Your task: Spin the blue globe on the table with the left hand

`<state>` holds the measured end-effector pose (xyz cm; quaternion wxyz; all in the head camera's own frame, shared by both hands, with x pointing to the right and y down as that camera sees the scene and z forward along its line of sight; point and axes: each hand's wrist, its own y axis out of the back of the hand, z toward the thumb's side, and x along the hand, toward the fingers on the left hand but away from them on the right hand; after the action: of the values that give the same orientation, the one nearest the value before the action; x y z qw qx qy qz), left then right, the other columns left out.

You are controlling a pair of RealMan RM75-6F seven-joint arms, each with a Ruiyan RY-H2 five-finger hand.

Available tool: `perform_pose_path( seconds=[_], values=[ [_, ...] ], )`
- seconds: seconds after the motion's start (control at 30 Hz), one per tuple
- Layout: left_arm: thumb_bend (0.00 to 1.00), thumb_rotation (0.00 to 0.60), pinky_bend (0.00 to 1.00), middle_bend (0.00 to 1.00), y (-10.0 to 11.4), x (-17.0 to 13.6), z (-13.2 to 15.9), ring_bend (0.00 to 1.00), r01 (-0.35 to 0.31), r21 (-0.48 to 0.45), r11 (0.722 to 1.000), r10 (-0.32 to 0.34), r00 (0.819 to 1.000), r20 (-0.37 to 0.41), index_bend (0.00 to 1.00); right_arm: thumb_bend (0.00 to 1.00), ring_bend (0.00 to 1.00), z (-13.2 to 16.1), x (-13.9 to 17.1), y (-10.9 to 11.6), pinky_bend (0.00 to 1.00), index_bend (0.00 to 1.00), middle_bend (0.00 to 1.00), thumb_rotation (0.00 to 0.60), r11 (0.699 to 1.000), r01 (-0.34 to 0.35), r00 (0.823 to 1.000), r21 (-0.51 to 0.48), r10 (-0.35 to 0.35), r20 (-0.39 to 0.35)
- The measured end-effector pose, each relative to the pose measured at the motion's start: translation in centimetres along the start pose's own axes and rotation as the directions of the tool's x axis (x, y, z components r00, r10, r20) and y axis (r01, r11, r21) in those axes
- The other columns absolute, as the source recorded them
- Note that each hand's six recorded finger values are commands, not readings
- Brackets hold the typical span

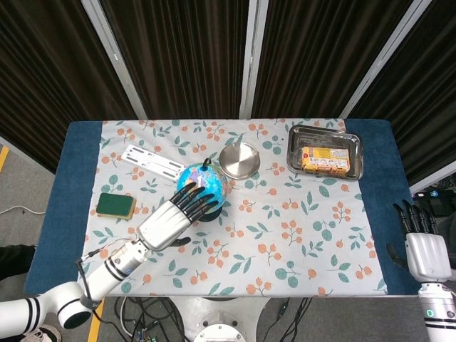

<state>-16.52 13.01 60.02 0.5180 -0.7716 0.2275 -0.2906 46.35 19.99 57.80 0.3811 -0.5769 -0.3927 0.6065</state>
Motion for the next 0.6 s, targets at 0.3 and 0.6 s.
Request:
perform_pose_path(
  seconds=[0.3,0.6],
  values=[
    [0.06,0.600,0.04,0.07,-0.6,-0.4,-0.8,0.00,0.010,0.028,1.000,-0.009,0.999,-0.035,0.05,0.24,0.00,-0.3,0.0,0.0,0.00,0.00,0.00,0.600,1.000,0.000,1.000,-0.001,0.000,0.006],
    [0.06,0.600,0.04,0.07,-0.3,-2.1,-3.0,0.00,0.013,0.036,0.999,-0.008,0.994,-0.112,0.06,0.24,0.00,0.0,-0.1,-0.3,0.00,0.00,0.00,0.600,1.000,-0.008,1.000,0.001,0.008,0.002]
  ],
)
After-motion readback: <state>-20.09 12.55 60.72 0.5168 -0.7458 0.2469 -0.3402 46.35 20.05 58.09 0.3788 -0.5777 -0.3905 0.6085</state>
